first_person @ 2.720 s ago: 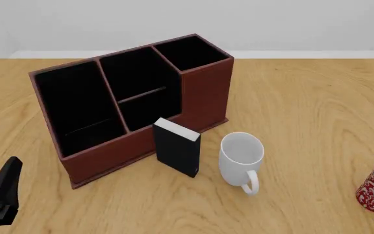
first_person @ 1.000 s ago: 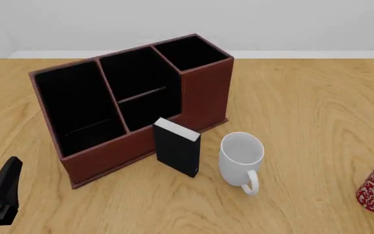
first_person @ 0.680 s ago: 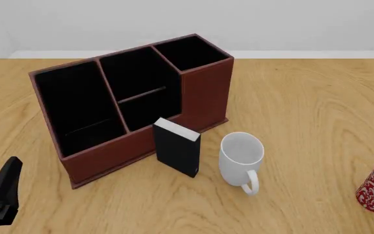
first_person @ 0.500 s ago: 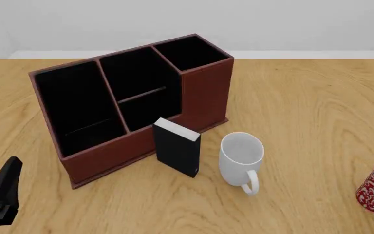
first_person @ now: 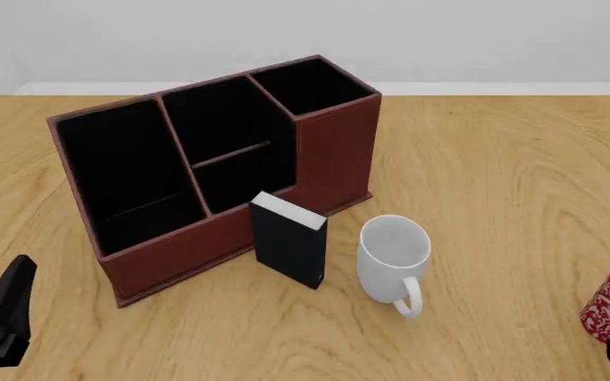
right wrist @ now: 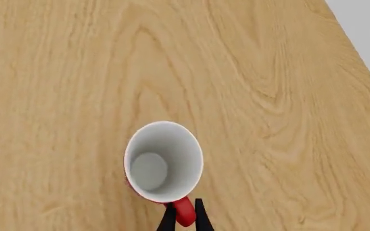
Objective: Pick up the red mug and place it to the right of the caddy.
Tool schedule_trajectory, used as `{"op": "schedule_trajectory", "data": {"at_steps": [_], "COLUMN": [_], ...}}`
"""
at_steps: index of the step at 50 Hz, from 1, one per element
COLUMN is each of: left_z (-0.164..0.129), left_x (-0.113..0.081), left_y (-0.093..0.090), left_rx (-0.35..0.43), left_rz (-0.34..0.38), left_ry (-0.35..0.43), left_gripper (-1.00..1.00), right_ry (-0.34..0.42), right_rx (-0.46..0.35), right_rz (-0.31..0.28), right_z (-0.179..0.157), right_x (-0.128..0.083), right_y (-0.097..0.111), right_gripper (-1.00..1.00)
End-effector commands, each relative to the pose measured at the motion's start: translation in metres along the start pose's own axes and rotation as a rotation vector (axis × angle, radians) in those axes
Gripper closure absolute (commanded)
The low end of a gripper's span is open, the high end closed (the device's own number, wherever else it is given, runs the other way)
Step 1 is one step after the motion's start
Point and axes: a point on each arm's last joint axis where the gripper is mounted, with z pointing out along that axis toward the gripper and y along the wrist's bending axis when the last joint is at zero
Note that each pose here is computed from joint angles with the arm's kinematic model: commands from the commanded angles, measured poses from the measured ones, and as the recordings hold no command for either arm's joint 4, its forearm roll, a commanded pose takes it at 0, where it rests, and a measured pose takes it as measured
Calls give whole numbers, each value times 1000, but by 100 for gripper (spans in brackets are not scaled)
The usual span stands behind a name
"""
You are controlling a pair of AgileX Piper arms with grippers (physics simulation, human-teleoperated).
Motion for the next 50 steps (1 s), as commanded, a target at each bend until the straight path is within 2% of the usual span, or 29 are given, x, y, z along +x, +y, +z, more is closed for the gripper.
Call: {"op": "schedule_trajectory", "data": {"at_steps": [1, 9, 13, 23, 37, 50], "left_z": [0, 0, 0, 0, 0, 0], "left_x": [0, 0, 0, 0, 0, 0], "left_y": [0, 0, 0, 0, 0, 0], "left_rx": [0, 0, 0, 0, 0, 0], "left_rz": [0, 0, 0, 0, 0, 0], "left_ry": [0, 0, 0, 0, 0, 0], "left_gripper": [-100, -100, -100, -100, -100, -100], "right_ry": [1, -22, -66, -143, -214, -304], "right_rx": [-63, -113, -203, -297, -299, -273], "right_rz": [-92, -90, -102, -107, -88, -79], "right_z": [-9, -24, -49, -74, -75, -82], "right_x": [7, 5, 0, -20, -40, -73], "right_y": [11, 17, 23, 23, 22, 14], "right_gripper": [100, 100, 100, 100, 100, 100]}}
